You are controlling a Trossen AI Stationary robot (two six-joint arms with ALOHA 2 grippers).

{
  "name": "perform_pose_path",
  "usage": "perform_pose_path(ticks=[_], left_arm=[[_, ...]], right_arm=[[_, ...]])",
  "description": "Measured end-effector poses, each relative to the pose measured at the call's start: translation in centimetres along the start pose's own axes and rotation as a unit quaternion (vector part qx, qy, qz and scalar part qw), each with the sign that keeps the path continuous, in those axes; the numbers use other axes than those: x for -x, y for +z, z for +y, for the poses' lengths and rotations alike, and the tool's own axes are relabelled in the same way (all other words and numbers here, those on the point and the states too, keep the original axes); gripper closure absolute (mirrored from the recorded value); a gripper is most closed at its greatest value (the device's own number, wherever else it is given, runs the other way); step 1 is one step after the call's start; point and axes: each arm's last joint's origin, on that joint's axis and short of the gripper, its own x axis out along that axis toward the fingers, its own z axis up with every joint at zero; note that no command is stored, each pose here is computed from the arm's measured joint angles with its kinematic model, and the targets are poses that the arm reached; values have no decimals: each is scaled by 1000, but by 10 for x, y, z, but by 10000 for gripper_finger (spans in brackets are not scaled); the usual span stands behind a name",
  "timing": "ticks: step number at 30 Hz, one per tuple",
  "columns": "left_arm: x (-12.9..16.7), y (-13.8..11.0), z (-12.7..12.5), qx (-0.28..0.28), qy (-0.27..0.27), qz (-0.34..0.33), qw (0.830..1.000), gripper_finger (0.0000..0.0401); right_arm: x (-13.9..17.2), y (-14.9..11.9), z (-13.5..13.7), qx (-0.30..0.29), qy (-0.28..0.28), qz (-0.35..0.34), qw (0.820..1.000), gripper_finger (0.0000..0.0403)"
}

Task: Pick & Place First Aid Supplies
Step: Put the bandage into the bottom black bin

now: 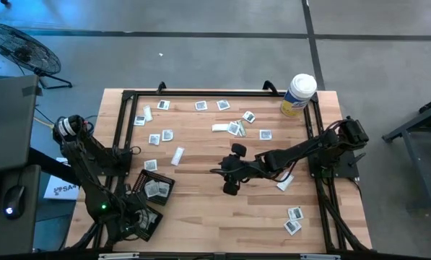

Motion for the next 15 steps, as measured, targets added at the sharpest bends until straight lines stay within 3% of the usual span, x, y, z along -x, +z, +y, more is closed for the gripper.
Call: perform_pose_path(ticks=[5,9,12,15], left_arm=[[26,17,-7,-10,5,-38,999,226],[39,30,-12,-46,2,-130,990,226],[43,41,-14,-76,22,-243,967,226],[45,53,-14,-99,63,-340,933,226]], right_arm=[[-6,0,-23,-45,-100,5,994,251],[-18,-7,-59,-104,-163,58,979,260],[-29,-14,-88,-136,-204,97,965,268],[-41,-25,-112,-105,-197,161,961,272]])
